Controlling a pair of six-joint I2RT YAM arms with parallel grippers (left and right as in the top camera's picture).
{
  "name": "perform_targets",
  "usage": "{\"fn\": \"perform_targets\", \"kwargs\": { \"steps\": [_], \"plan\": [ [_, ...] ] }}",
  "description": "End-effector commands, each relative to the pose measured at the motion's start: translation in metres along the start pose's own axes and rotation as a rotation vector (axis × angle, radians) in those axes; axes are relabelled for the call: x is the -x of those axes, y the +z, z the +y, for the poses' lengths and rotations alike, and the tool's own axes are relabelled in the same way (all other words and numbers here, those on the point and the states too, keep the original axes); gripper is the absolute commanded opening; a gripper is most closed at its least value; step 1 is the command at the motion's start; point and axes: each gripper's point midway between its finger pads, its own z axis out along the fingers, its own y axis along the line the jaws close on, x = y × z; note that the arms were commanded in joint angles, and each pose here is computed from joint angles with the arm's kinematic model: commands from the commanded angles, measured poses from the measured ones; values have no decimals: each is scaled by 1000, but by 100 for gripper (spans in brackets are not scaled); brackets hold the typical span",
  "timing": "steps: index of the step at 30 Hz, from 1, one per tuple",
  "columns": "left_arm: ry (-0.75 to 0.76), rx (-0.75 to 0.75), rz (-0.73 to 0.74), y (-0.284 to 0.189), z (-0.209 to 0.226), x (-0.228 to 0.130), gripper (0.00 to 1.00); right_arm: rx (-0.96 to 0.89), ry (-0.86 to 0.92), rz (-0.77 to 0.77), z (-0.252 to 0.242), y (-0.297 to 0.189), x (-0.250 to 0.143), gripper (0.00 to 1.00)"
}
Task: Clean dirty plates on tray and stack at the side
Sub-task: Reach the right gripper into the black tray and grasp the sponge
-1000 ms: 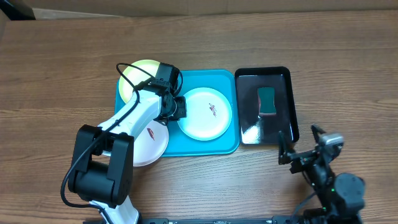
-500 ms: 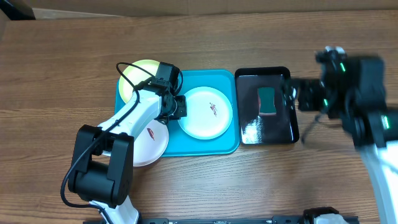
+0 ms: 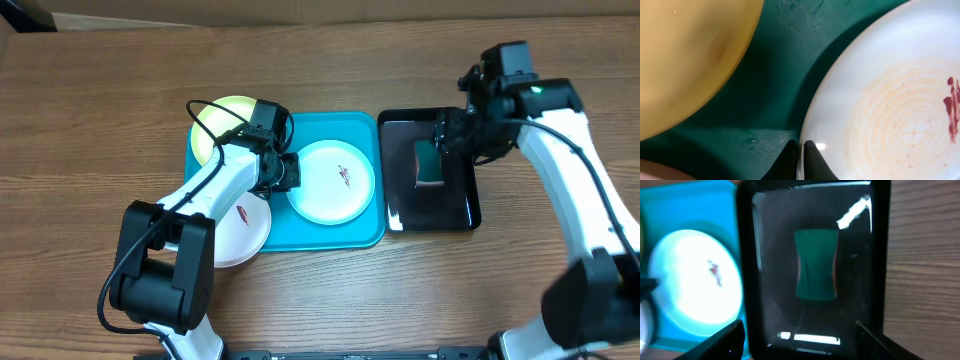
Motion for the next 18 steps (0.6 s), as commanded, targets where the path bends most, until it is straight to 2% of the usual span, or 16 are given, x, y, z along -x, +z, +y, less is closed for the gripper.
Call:
{"fn": "perform_targets", "kwargs": {
  "steps": [1, 9, 18],
  "plan": [
    [3, 1, -12, -1, 1, 7, 9, -46, -3, 58, -9, 32, -2, 72],
    [3, 2, -9, -1, 1, 6, 10, -110, -26, 122, -15, 78, -10, 71],
    [3, 1, -11, -1, 1, 7, 11, -108, -70, 93, -8, 108, -14, 66]
  ]
}}
